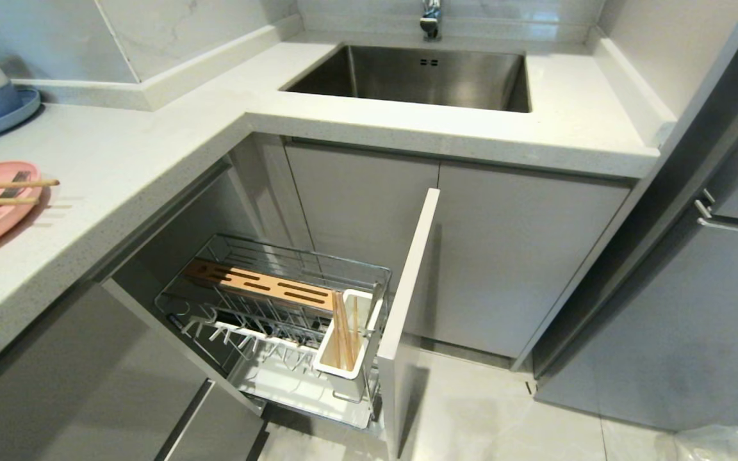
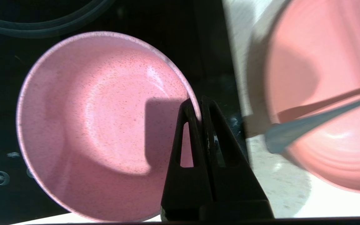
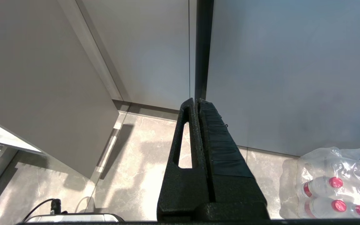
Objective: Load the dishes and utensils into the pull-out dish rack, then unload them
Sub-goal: Pick up the bowl and place it in the cupboard
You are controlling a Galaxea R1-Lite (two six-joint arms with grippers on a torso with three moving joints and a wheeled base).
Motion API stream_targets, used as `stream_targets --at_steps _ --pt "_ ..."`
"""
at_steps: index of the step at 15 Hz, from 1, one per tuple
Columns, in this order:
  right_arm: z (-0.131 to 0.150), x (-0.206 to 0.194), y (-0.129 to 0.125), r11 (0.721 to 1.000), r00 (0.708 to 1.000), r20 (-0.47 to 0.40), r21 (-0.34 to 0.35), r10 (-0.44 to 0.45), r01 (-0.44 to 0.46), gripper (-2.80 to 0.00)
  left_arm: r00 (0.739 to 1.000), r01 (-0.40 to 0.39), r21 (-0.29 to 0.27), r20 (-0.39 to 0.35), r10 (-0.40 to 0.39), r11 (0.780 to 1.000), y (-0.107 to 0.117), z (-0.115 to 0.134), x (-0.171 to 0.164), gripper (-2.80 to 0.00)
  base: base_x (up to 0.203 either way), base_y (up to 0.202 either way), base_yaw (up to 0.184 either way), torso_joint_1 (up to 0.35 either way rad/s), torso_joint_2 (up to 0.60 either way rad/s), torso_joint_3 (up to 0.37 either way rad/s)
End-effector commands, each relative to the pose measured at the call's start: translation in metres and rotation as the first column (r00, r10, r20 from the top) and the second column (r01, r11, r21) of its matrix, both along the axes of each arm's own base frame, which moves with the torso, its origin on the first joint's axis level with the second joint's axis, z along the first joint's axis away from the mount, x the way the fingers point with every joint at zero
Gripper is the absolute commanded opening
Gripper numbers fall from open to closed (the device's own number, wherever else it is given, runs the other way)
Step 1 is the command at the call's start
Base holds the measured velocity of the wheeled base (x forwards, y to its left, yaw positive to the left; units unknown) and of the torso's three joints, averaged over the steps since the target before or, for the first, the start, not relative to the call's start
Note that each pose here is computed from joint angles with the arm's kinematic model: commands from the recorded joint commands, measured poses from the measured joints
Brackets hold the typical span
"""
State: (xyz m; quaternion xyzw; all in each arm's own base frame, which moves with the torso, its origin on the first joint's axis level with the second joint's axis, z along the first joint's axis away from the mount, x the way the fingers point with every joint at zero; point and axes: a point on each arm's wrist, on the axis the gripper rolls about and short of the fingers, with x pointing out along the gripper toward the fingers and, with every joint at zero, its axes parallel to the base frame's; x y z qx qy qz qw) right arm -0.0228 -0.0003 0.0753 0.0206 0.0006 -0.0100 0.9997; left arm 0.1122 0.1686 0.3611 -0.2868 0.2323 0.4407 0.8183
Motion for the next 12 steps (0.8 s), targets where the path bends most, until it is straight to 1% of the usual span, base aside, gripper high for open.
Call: stream_targets --at_steps 1,3,5,6,8,9,10,11,12 --pt "0.000 0.000 0.000 1.000 1.000 -0.001 0.000 0.000 0.000 -2.80 0.999 -0.004 0.078 0.050 0.001 0.997 -0.020 0.014 -0.014 -2.80 0.000 0.000 0.000 0.000 0.00 0.000" --pt "0.000 0.000 0.000 1.000 1.000 -0.001 0.000 0.000 0.000 -2.80 0.996 0.009 0.184 0.089 -0.025 0.983 -0.040 0.023 -0.027 -2.80 0.000 0.000 0.000 0.000 0.00 0.000" --pt "0.000 0.000 0.000 1.000 1.000 -0.001 0.000 0.000 0.000 -2.80 0.992 0.046 0.267 0.105 -0.076 0.963 -0.068 0.029 -0.040 -2.80 0.000 0.000 0.000 0.000 0.00 0.000" --pt "0.000 0.000 0.000 1.000 1.000 -0.001 0.000 0.000 0.000 -2.80 0.987 0.071 0.297 0.115 -0.110 0.952 -0.080 0.032 -0.045 -2.80 0.000 0.000 0.000 0.000 0.00 0.000" --pt "0.000 0.000 0.000 1.000 1.000 -0.001 0.000 0.000 0.000 -2.80 0.965 0.147 0.361 0.151 -0.213 0.921 -0.104 0.042 -0.052 -2.80 0.000 0.000 0.000 0.000 0.00 0.000" --pt "0.000 0.000 0.000 1.000 1.000 -0.001 0.000 0.000 0.000 -2.80 0.941 0.212 0.387 0.167 -0.294 0.897 -0.115 0.047 -0.052 -2.80 0.000 0.000 0.000 0.000 0.00 0.000" --pt "0.000 0.000 0.000 1.000 1.000 -0.001 0.000 0.000 0.000 -2.80 0.904 0.285 0.415 0.183 -0.386 0.864 -0.126 0.053 -0.054 -2.80 0.000 0.000 0.000 0.000 0.00 0.000" --pt "0.000 0.000 0.000 1.000 1.000 -0.001 0.000 0.000 0.000 -2.80 0.866 0.342 0.438 0.197 -0.460 0.831 -0.134 0.057 -0.056 -2.80 0.000 0.000 0.000 0.000 0.00 0.000" --pt "0.000 0.000 0.000 1.000 1.000 -0.001 0.000 0.000 0.000 -2.80 0.815 0.402 0.463 0.212 -0.539 0.790 -0.144 0.062 -0.061 -2.80 0.000 0.000 0.000 0.000 0.00 0.000"
